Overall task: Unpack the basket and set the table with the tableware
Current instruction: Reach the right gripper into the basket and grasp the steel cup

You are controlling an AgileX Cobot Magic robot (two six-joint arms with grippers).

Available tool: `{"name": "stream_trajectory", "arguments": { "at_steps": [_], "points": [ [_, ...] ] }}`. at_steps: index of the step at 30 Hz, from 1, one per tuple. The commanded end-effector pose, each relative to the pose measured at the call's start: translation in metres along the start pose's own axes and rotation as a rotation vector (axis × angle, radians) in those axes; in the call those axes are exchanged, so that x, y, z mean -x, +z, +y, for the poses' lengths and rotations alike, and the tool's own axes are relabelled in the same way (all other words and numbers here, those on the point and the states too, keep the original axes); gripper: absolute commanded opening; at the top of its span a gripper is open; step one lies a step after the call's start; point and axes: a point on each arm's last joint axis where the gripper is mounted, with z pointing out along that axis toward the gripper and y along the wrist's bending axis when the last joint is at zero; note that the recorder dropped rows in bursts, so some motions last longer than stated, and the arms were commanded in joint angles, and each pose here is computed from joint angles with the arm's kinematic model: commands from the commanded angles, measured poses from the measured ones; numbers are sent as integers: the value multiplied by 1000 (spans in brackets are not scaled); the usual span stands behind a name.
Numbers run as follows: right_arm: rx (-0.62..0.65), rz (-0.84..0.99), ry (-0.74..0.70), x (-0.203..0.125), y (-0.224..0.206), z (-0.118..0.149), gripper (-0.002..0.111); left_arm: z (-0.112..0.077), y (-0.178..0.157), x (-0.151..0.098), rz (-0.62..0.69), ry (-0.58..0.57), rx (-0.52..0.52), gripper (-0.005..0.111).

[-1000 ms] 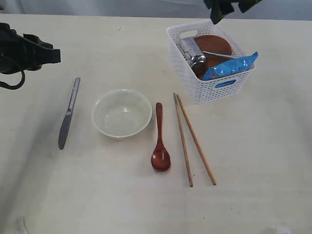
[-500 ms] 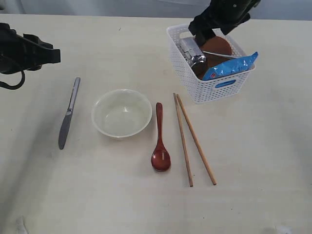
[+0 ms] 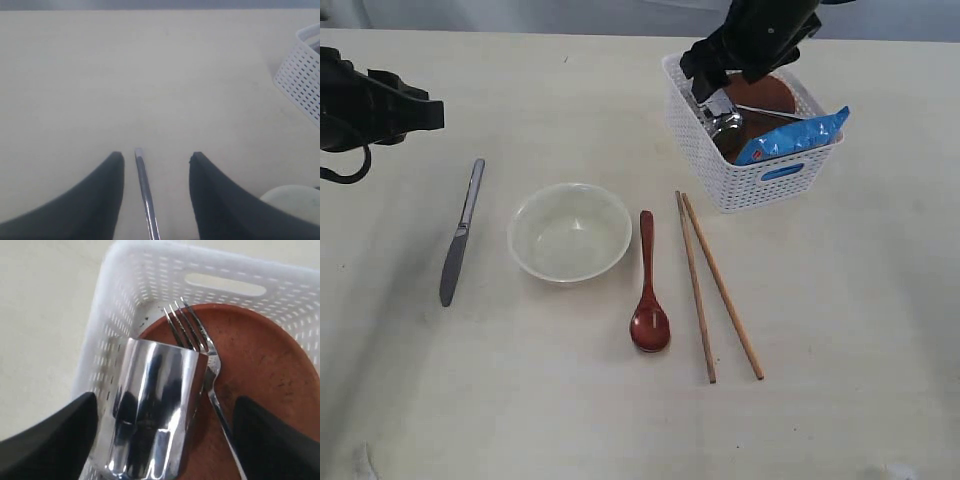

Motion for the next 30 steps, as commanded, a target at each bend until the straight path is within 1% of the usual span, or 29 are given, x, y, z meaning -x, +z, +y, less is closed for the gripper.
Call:
{"name": "stream_trajectory", "arguments": {
  "at_steps": [1,7,12,18,26,28,29,30],
  "points": [
    [4,14,-9,-1,8,0,71,1,-2,0,-8,4,2,41],
    [30,82,6,8,8,-1,71,1,-2,0,-8,4,2,41],
    [38,101,31,20,11,-3,71,1,-2,0,-8,4,2,41],
    [59,182,31,18,32,-5,71,1,-2,0,-8,4,2,41],
    [64,197,40,18,45,-2,71,1,-2,0,-6,4,3,41],
    [63,200,43,18,45,-2,67,1,-2,0,-6,4,3,41],
    [61,202,64,18,45,-2,55,1,-2,0,-6,4,3,41],
    [61,202,64,18,45,-2,48,1,-2,0,-6,4,3,41]
  ]
}}
